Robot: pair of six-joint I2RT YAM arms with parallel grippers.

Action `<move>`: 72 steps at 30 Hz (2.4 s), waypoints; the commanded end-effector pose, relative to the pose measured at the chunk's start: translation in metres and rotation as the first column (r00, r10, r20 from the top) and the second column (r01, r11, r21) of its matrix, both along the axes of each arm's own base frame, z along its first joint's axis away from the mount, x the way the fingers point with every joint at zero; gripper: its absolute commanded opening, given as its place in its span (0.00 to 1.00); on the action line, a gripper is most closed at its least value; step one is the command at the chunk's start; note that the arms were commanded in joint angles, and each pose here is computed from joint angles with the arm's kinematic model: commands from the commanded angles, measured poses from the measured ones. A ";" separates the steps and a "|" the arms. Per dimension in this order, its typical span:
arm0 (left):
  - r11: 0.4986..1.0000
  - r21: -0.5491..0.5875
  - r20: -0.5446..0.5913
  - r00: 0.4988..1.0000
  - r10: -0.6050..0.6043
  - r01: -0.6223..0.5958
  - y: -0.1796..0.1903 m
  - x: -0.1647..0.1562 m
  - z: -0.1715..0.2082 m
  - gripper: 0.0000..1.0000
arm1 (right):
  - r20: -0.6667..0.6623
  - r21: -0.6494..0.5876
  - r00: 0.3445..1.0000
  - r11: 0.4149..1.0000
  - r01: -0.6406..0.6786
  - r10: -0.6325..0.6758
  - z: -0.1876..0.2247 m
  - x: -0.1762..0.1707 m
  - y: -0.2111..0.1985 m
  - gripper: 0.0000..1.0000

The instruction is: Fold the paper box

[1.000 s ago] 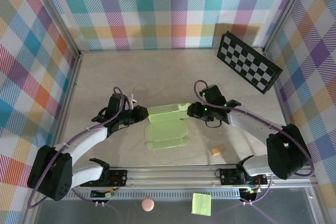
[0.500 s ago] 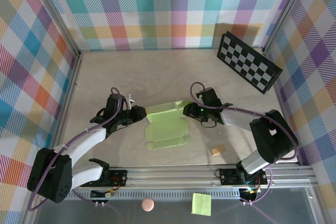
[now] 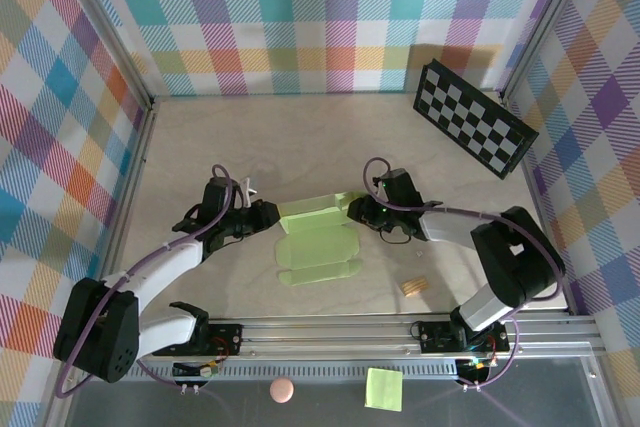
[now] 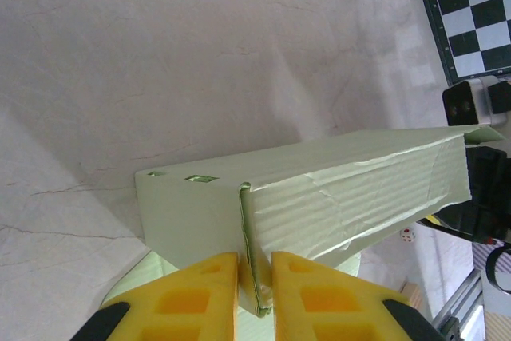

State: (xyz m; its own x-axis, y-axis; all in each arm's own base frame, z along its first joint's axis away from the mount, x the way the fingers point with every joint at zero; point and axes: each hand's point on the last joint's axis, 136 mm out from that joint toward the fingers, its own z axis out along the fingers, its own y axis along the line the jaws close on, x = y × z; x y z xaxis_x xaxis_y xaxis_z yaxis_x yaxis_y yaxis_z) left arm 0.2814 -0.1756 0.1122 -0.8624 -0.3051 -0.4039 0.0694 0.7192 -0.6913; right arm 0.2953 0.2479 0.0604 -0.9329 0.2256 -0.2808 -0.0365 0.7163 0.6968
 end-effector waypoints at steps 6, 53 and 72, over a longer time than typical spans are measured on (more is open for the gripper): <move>1.000 0.022 -0.082 0.997 -0.001 0.003 0.003 -0.006 -0.017 0.17 | 0.052 0.122 0.998 0.992 -0.045 0.039 0.028 -0.003 0.018 0.33; 1.000 0.011 -0.093 0.996 0.005 -0.004 0.003 -0.008 -0.017 0.16 | -0.083 0.185 0.990 0.978 -0.098 0.115 -0.038 -0.012 0.061 0.22; 1.000 0.016 -0.092 0.996 0.008 -0.007 0.004 -0.009 -0.017 0.17 | -0.148 0.003 0.982 0.993 -0.119 0.118 -0.059 -0.021 0.046 0.37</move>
State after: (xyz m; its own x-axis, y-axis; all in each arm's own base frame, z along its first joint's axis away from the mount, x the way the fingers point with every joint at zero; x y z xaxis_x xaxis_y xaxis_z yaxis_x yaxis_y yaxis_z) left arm 0.2862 -0.1774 0.1124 -0.8631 -0.3067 -0.4012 0.0725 0.7109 -0.6995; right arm 0.2961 0.3092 0.0338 -0.9645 0.1547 -0.2138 -0.0739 0.6194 0.7816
